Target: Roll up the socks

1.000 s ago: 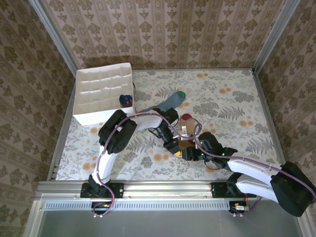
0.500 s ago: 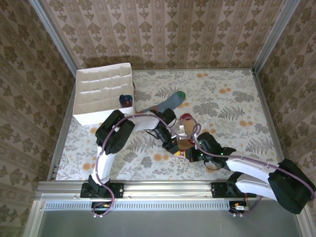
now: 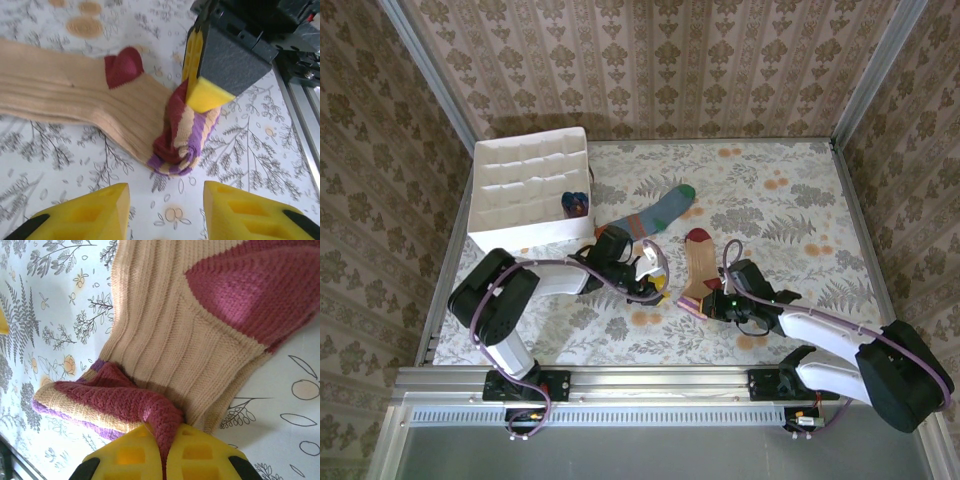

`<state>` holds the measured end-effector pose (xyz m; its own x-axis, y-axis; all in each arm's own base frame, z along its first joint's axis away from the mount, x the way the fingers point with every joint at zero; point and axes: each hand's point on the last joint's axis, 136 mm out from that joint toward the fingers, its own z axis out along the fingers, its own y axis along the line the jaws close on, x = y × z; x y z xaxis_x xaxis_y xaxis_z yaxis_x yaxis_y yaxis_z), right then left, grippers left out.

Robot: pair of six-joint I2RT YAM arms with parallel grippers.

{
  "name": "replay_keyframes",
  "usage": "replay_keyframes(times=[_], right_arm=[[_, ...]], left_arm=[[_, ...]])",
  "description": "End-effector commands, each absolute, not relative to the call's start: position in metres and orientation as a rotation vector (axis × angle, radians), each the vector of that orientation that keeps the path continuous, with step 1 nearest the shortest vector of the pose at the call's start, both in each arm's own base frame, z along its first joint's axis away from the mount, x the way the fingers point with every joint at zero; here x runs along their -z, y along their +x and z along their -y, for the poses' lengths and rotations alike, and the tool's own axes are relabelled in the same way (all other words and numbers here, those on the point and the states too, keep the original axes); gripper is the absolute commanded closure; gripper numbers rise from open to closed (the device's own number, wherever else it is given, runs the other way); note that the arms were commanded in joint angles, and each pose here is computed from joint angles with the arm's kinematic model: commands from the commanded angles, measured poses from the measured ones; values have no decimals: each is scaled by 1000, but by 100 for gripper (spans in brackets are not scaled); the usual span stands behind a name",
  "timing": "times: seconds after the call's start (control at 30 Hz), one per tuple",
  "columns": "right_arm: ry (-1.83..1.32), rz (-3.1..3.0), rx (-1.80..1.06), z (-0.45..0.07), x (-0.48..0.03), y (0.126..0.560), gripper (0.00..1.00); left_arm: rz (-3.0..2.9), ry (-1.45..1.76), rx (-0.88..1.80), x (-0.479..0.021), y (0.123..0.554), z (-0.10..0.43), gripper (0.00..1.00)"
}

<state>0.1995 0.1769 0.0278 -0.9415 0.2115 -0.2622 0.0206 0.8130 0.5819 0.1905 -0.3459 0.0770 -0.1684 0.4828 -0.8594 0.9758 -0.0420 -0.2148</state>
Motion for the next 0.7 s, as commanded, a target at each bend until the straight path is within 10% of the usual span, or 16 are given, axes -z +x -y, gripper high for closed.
replay_keyframes(times=[0.0,0.67], right_arm=[[267,-2830,-809,-165,-9,178,99],[119,-2917,-854,-176,-12,181,99]], left_arm=[[-1464,1516,1159,-108,195,361,63],[-1532,1693,1250,-59,162,389,62]])
